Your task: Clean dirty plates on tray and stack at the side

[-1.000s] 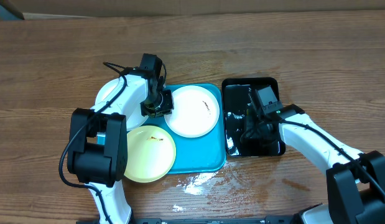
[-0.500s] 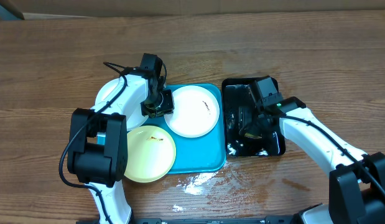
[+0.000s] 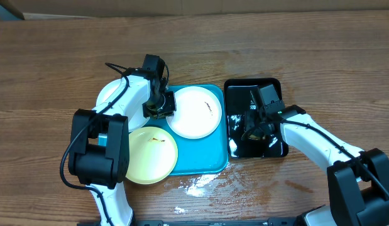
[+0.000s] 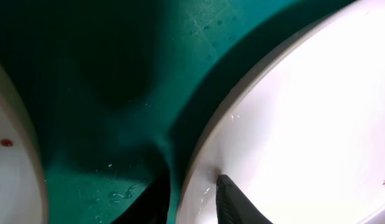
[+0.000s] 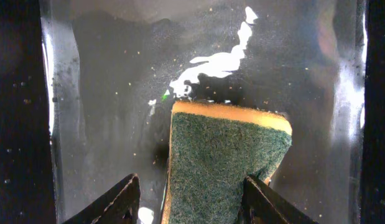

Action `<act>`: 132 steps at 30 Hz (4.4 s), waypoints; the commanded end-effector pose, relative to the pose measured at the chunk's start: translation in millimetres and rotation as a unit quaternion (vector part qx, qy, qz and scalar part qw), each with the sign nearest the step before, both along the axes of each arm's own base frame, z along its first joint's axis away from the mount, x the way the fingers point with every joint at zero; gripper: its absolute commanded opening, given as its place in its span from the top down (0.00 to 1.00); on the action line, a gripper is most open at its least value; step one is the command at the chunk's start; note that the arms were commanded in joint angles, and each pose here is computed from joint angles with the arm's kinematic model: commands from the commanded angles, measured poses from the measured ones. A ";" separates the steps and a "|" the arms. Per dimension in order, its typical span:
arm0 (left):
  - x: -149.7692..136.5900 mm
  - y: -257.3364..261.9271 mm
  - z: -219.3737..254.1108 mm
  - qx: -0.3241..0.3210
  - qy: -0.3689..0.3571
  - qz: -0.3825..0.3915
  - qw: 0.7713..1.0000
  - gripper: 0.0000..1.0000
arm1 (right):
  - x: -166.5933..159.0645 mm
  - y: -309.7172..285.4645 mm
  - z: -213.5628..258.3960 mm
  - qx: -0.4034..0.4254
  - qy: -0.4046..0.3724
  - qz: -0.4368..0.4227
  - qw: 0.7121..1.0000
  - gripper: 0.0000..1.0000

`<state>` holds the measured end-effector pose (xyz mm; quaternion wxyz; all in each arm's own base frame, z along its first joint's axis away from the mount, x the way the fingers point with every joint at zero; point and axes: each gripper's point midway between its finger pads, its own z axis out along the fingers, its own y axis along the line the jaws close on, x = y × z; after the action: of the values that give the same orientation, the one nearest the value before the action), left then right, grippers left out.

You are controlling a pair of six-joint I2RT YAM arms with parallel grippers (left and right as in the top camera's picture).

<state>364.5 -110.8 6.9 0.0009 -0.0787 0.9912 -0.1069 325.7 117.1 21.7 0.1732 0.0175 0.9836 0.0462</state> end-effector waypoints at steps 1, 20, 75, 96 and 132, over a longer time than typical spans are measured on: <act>-0.7 3.3 -8.4 0.019 0.008 0.000 1.000 0.76 | -2.2 -4.2 -7.2 0.001 0.008 -0.032 0.999 0.45; 0.0 6.3 -8.9 0.028 0.006 -0.001 1.000 0.89 | 6.4 -10.6 4.5 -0.013 -0.006 -0.057 0.998 0.36; 5.4 5.3 -8.7 0.025 -0.002 0.018 1.000 0.96 | 8.0 -1.8 53.3 0.004 -0.005 -0.040 0.999 0.96; 2.6 5.1 -8.7 0.023 0.014 0.071 0.997 0.96 | 55.7 96.5 114.5 0.232 -0.106 0.006 0.967 0.96; 3.8 14.9 -9.9 0.052 -0.005 -0.009 0.999 0.96 | 110.9 189.3 39.9 0.002 -0.333 0.245 0.911 0.96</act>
<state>367.7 -108.5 7.0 0.0092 -0.0737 0.9928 -0.0944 427.0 302.0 64.0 0.4590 -0.2236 0.8532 0.1069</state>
